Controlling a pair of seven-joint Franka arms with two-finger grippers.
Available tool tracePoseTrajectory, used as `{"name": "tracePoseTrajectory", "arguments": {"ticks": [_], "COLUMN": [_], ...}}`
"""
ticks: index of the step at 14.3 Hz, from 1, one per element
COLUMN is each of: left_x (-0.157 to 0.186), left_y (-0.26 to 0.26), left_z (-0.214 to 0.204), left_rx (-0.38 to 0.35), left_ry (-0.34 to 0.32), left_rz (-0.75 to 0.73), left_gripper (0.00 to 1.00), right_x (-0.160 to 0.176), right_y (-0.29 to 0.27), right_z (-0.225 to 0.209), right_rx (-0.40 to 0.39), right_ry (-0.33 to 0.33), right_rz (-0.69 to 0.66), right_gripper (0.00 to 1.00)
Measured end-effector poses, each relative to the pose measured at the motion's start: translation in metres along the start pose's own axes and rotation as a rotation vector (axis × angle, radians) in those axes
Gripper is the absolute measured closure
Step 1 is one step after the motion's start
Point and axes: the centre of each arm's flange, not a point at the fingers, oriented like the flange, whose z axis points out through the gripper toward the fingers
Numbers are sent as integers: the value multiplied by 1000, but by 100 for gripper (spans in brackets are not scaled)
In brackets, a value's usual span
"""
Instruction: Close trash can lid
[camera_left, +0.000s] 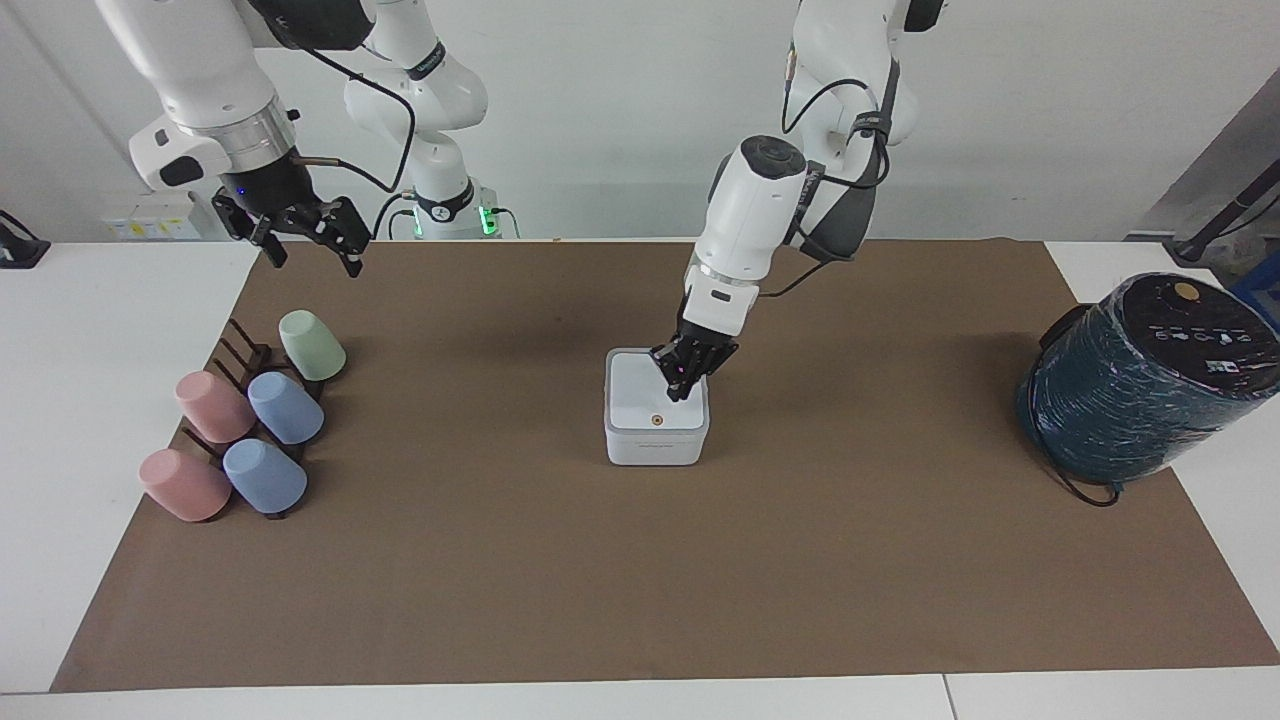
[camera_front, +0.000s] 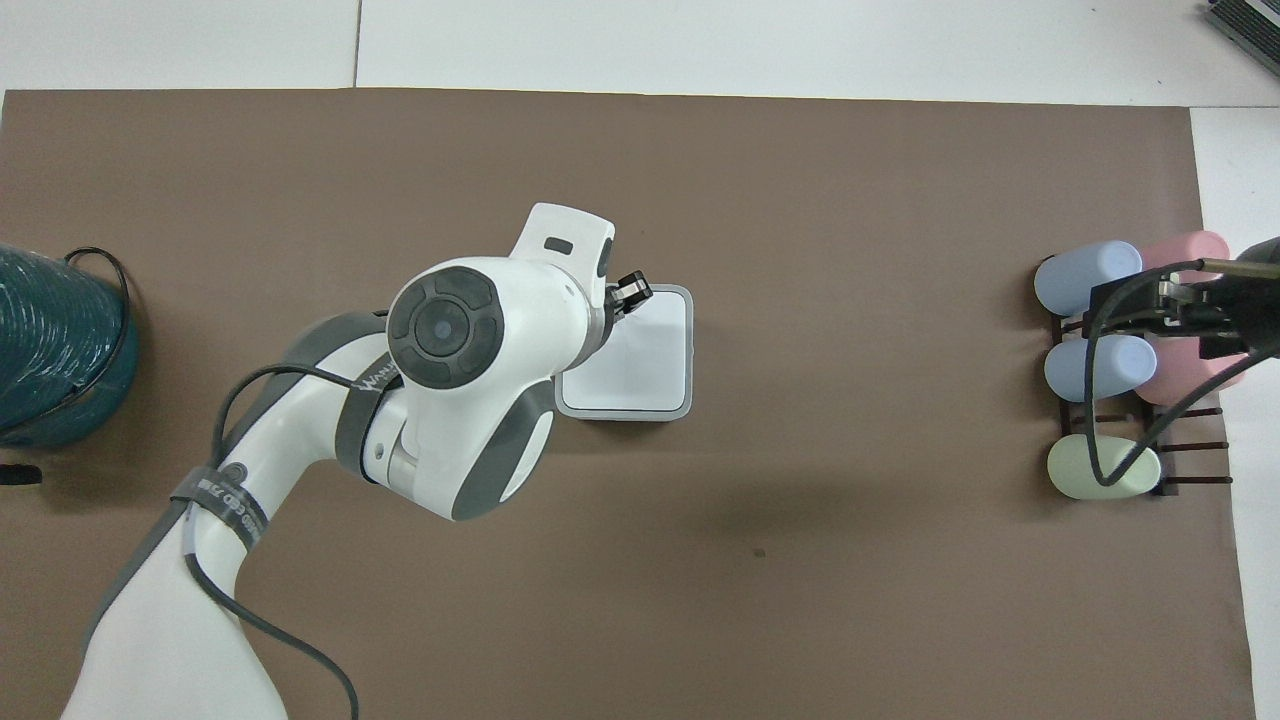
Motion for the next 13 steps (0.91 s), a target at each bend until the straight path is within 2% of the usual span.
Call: {"name": "tracePoseTrajectory", "arguments": {"ticks": [5, 6, 10, 13], "left_x": [65, 79, 130, 143], "left_y": [-47, -61, -139, -185], "left_z": [-51, -61, -125, -172], "left_rx": [131, 148, 173, 194], "left_ry": [-70, -84, -120, -132], "left_rz": [64, 82, 200, 255], "left_gripper": [80, 75, 74, 74], "right_x": [0, 0, 0, 0], "right_y": [0, 0, 0, 0], "right_z": [0, 0, 0, 0], "right_rx": [0, 0, 0, 0], "right_ry": [0, 0, 0, 0], "right_rz": [0, 0, 0, 0], "right_gripper": [0, 0, 0, 0]}}
